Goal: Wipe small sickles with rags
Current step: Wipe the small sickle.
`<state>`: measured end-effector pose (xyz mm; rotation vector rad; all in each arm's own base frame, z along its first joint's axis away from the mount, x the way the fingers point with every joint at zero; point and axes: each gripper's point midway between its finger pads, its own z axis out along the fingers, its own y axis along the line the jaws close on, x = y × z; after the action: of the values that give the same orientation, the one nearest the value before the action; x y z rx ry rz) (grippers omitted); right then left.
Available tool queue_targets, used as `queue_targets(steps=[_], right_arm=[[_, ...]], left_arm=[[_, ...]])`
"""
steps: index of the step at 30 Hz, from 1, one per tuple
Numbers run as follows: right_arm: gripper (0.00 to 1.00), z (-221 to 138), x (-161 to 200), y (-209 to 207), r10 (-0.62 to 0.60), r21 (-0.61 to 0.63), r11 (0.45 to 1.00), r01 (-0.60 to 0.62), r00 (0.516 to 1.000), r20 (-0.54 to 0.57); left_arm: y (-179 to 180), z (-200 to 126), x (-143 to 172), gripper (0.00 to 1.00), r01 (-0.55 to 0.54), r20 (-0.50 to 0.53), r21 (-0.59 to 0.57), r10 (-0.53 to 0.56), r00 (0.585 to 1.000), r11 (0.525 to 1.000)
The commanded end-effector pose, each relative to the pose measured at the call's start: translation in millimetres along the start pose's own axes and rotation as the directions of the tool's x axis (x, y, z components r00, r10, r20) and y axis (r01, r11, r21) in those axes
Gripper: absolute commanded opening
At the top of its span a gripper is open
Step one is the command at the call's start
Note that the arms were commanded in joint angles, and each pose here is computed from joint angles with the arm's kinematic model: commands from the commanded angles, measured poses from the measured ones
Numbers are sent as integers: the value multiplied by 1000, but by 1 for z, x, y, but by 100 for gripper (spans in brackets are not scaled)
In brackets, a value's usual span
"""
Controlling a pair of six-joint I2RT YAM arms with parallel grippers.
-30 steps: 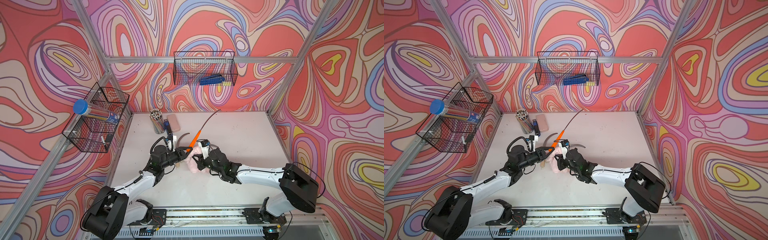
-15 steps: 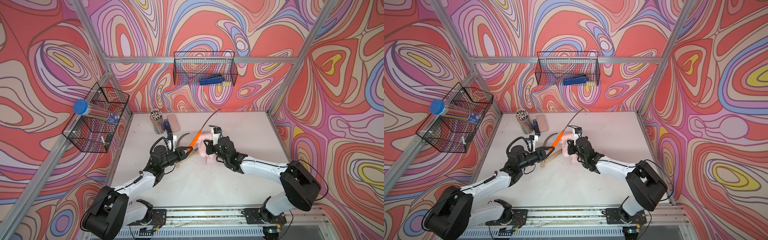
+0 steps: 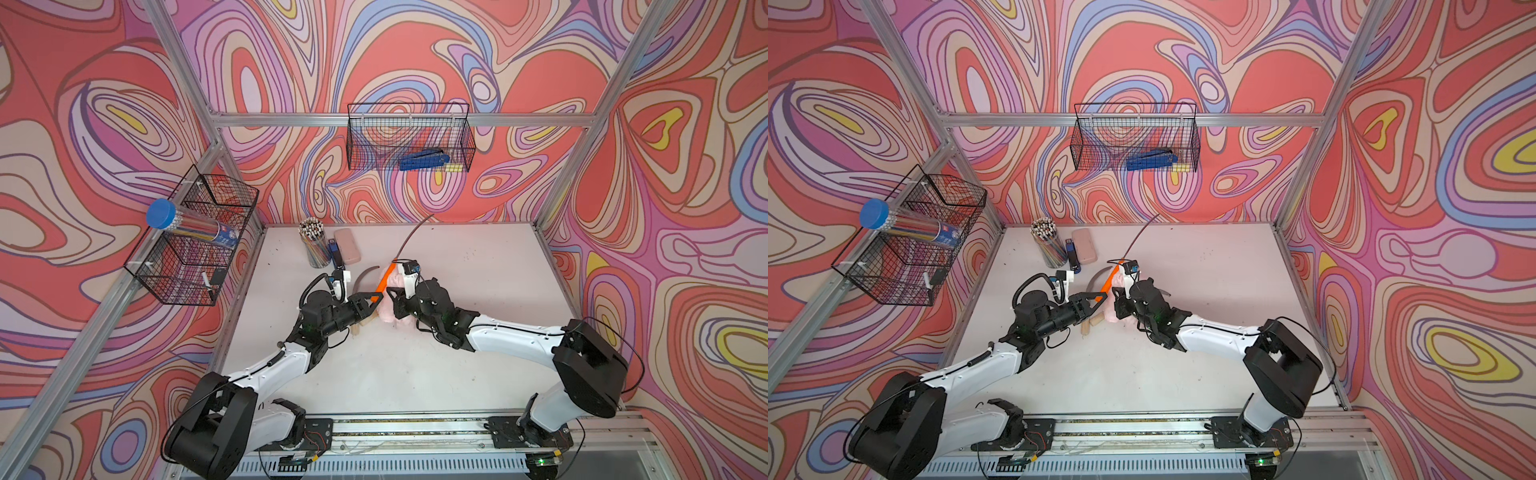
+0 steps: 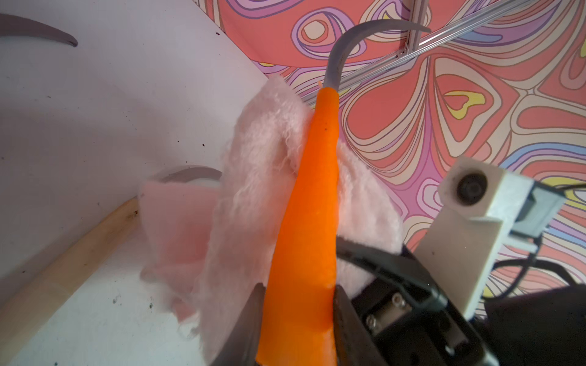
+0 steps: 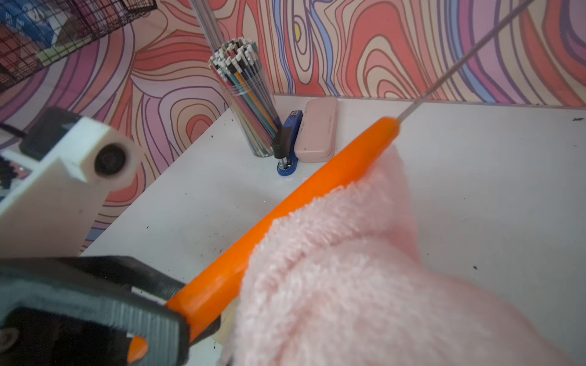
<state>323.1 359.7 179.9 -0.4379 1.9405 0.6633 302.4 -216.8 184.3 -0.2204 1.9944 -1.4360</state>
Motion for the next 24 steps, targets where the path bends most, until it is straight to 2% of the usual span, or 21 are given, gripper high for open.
queue_targets(steps=[1, 10, 17, 24], right_arm=[[0, -4, 16, 30, -35, -75, 997, 35, 999, 2], [0, -11, 27, 50, -45, -131, 990, 44, 999, -2], [0, -1, 9, 25, -80, 22, 997, 79, 996, 29], [0, 5, -22, -23, -36, 95, 995, 31, 998, 48]], left_arm=[[-7, 2, 2, 0, -24, -18, 27, 24, 1000, 999], [-5, 3, 2, 0, -21, -16, 22, 22, 1000, 1000], [-6, 1, 3, 0, -18, -18, 26, 19, 1000, 999], [-8, -2, 4, 0, -23, -15, 29, 23, 1000, 999]])
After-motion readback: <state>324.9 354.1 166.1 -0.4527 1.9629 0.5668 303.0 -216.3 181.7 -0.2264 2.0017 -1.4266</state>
